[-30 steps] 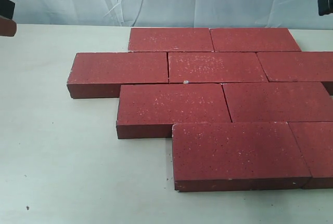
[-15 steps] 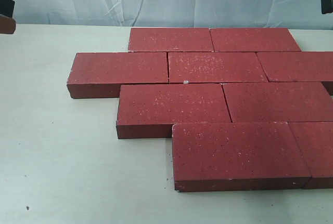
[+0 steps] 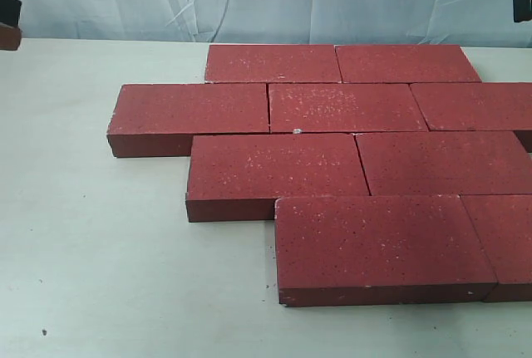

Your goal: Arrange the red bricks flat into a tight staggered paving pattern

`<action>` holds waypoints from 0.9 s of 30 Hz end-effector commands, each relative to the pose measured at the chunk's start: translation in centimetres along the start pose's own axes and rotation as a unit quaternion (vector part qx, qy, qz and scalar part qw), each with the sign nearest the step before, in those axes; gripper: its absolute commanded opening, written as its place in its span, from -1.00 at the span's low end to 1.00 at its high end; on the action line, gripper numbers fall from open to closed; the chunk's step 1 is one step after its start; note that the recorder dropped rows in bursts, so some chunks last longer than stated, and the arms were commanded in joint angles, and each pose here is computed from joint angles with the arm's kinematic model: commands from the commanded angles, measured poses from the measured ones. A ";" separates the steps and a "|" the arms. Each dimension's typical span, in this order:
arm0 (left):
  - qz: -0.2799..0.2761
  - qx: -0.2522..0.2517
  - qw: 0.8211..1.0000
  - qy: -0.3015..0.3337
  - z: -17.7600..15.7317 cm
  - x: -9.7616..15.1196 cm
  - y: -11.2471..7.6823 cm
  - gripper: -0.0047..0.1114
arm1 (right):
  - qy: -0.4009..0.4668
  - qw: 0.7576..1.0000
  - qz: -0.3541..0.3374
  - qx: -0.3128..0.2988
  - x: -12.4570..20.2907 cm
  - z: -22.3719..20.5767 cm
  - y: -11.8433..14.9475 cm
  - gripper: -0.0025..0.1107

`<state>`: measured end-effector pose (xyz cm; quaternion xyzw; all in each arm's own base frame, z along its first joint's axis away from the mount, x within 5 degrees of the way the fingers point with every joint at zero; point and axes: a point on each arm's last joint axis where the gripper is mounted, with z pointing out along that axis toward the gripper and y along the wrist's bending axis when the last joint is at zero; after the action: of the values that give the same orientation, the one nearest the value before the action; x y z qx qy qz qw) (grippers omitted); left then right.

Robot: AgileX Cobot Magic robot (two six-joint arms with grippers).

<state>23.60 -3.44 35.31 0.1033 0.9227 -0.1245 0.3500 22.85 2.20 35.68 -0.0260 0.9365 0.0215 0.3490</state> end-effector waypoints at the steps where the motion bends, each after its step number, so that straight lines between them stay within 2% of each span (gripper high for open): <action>1: 0.015 -0.011 0.999 -0.048 -2.0 -0.1 -0.5 -0.92 | -0.014 1.000 -0.001 0.004 -0.2 -0.2 -0.1 -0.97; 9: 0.039 -0.028 0.989 -0.139 -7.6 0.8 -1.9 -0.92 | -0.016 1.000 -0.001 0.003 -0.2 -0.2 -0.1 -0.97; 15: 0.014 -0.050 0.978 -0.203 -10.5 2.2 -1.9 -0.92 | -0.017 1.000 -0.001 0.003 -0.2 -0.2 -0.1 -0.97; 22: -0.012 -0.063 0.971 -0.229 -9.7 6.2 -1.7 -0.92 | -0.017 1.000 -0.001 0.003 -0.2 -0.2 -0.1 -0.97; 27: -0.029 -0.082 0.961 -0.261 -7.7 10.5 -1.2 -0.92 | -0.017 1.000 -0.001 0.003 -0.2 -0.2 -0.1 -0.97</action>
<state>11.28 -1.27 34.88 0.0234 0.8192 -0.0821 0.5672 22.95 2.21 35.77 -0.0259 0.9339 0.0220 0.3558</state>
